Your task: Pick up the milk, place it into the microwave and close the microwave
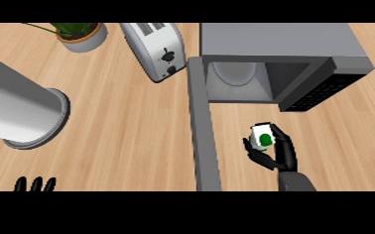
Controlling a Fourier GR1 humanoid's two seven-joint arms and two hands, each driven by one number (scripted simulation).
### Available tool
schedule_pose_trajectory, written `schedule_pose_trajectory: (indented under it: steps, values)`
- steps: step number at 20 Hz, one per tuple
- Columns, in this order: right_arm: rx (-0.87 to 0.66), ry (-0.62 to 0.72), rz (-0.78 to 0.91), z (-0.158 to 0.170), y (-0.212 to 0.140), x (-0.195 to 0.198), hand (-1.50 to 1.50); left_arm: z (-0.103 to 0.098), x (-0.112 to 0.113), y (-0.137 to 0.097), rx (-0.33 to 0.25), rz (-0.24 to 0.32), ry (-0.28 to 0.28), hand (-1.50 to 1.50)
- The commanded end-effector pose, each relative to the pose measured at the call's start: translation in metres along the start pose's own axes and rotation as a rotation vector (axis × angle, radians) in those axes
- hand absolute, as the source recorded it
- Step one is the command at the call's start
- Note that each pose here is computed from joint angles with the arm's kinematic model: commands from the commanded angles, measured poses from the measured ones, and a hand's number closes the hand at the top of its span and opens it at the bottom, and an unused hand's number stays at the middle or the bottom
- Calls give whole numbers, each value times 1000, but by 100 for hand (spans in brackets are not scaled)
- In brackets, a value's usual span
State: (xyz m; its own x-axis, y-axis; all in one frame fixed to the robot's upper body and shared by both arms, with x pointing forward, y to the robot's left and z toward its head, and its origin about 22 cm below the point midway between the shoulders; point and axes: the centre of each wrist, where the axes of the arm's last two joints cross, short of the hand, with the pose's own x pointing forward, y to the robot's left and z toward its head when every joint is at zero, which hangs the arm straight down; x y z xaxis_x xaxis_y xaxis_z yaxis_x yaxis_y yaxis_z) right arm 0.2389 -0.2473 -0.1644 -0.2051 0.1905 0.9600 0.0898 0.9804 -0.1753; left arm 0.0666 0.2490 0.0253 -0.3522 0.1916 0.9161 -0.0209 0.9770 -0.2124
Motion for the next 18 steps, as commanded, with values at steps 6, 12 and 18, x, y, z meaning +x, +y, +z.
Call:
schedule_pose_trajectory:
  steps: [6,12,18]
  values:
    - [-91,-144,-7,-4,11,-1,150,15,12,-11,12,13,2,-150]
    - [-133,-168,-59,-50,0,13,150,4,13,2,-12,9,-2,-150]
    - [-118,-173,-51,-65,-17,18,150,-3,0,0,-3,14,-3,-150]
